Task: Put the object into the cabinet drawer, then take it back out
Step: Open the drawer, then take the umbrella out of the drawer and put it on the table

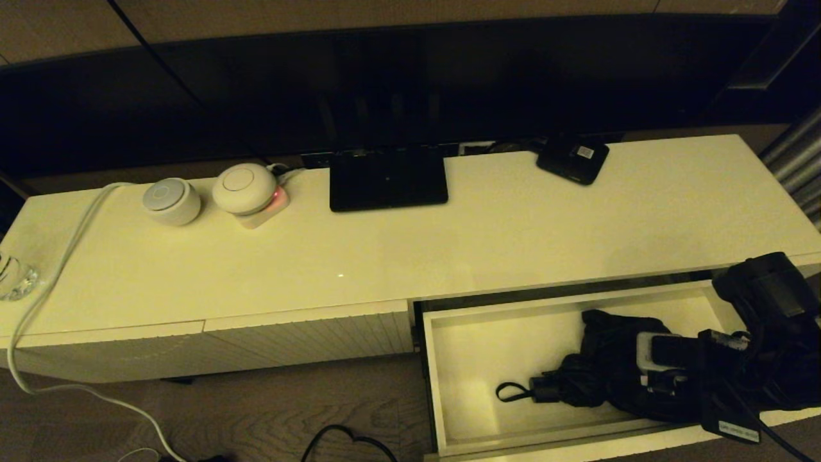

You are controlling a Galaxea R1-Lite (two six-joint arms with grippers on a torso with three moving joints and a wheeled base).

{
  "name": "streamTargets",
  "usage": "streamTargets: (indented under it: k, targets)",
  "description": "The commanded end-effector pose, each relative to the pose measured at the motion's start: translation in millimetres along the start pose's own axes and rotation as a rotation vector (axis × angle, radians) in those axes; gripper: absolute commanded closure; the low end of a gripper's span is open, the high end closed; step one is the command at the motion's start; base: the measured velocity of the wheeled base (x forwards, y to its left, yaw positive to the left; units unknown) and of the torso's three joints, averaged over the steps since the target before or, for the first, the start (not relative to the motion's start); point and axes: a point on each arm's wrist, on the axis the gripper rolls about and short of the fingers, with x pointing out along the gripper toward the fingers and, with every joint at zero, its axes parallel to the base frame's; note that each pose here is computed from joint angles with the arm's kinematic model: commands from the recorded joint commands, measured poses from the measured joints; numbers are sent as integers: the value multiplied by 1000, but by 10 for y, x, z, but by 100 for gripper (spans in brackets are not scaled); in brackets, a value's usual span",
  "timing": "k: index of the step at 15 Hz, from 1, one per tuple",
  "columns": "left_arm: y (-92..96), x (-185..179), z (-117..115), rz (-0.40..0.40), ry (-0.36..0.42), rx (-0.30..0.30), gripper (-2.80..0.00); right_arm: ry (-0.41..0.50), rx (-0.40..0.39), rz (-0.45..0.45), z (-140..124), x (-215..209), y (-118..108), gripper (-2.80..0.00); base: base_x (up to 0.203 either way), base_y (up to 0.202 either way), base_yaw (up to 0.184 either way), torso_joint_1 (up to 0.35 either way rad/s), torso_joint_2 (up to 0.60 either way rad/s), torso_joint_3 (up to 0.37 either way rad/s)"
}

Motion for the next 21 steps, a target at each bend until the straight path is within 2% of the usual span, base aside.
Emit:
streamTargets:
  k: [1,4,7,8,11,17,21]
  targets:
    - [0,2,-8,0,3,0,0,2,-101,12,0,30,7,0,0,0,0,0,0,0]
    - [0,2,-8,0,3,0,0,-21,-127,27,-8,25,15,0,0,0,0,0,0,0]
    - [0,2,-8,0,3,2,0,-43,-234,21,-47,-3,-23,0,0,0,0,0,0,0]
    - [0,2,-8,0,3,0,0,-38,-260,24,-58,-8,-26,-280,0,0,0,0,0,0]
    - [0,2,-8,0,3,0,0,-37,-265,12,-14,35,-115,-280,0,0,0,0,0,0]
    - [0,2,-8,0,3,0,0,-24,-288,35,3,139,-206,-280,0,0,0,0,0,0]
    - [0,2,-8,0,3,0,0,-7,-272,67,11,316,-323,-280,0,0,0,0,0,0]
